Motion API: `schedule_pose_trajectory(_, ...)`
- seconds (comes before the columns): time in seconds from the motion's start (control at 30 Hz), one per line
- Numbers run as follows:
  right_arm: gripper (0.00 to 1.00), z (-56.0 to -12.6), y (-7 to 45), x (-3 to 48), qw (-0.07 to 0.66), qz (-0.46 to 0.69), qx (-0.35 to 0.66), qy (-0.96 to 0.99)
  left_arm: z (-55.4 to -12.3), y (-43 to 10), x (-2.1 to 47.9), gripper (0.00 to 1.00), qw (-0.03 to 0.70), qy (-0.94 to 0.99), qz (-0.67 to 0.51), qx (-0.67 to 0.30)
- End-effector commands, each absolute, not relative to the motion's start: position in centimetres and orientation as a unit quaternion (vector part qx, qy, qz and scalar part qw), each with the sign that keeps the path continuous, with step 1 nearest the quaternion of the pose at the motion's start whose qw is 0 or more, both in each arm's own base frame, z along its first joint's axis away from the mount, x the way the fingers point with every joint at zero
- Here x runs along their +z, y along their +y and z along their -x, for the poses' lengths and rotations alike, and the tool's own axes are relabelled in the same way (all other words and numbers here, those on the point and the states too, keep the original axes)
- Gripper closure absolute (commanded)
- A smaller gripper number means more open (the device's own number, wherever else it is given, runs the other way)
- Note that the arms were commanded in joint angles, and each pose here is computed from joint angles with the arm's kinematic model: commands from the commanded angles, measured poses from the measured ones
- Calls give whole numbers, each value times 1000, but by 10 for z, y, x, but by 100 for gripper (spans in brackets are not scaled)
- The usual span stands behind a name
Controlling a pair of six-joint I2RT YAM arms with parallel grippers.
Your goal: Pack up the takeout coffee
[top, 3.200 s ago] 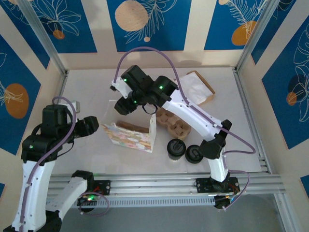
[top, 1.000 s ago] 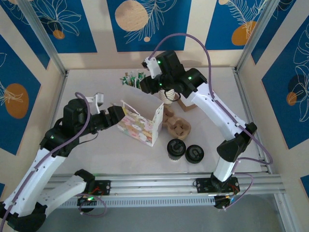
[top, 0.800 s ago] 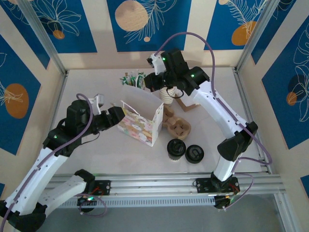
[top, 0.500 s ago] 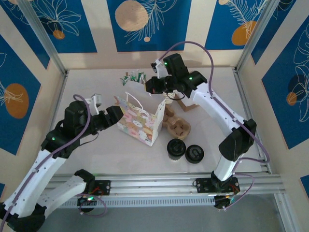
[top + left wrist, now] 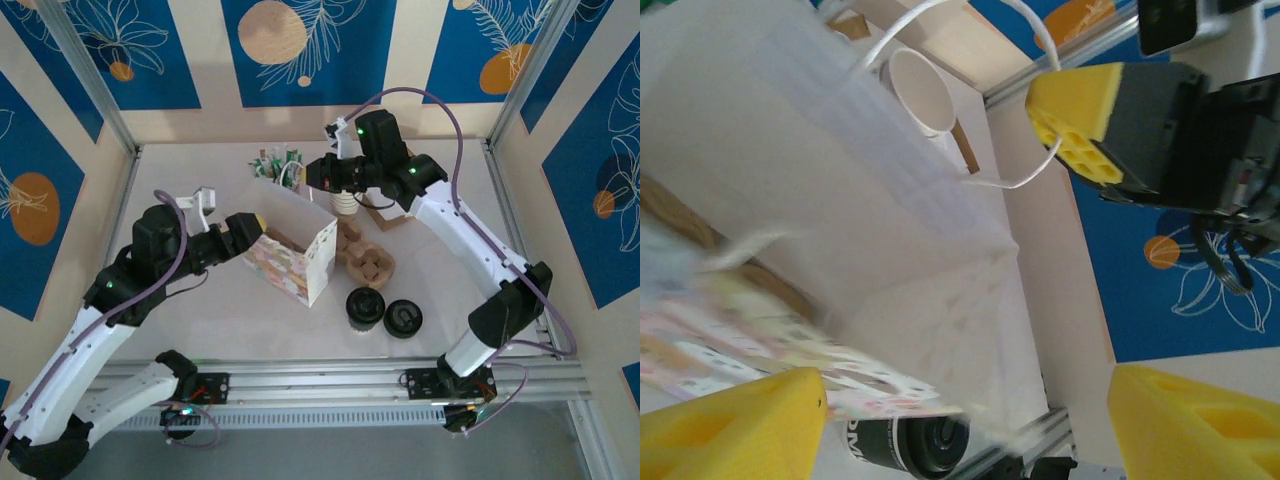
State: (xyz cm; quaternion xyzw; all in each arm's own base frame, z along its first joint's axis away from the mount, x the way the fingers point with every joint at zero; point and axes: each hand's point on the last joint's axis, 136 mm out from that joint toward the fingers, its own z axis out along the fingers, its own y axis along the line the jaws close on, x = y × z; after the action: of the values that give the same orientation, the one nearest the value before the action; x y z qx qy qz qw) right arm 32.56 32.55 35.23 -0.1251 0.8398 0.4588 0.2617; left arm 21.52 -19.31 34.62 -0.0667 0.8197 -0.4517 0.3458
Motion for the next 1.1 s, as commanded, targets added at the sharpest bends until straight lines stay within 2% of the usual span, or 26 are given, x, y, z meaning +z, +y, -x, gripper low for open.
schedule_pose_trajectory(0.0,100,-314,328,354,266,107,451,845,-214,-197,370,26,369,797,65,-474)
schedule_pose_trajectory(0.2,100,-308,332,359,265,85,453,847,-215,-196,354,32,363,810,70,-456)
schedule_pose_trajectory(0.3,100,-312,325,357,272,66,440,853,-215,-187,345,43,368,821,79,-430)
schedule_pose_trajectory(0.47,100,-314,319,357,266,60,458,846,-213,-167,325,74,378,841,89,-376)
schedule_pose_trajectory(0.57,100,-314,315,364,267,66,473,837,-211,-158,317,88,383,847,94,-356)
schedule_pose_trajectory(0.67,100,-318,305,363,273,56,470,837,-208,-152,311,97,385,851,95,-345)
schedule_pose_trajectory(0.83,96,-324,295,353,262,47,502,823,-202,-141,310,100,390,860,87,-318)
schedule_pose_trajectory(1.07,93,-332,286,306,224,24,490,842,-199,-143,307,100,380,863,83,-322)
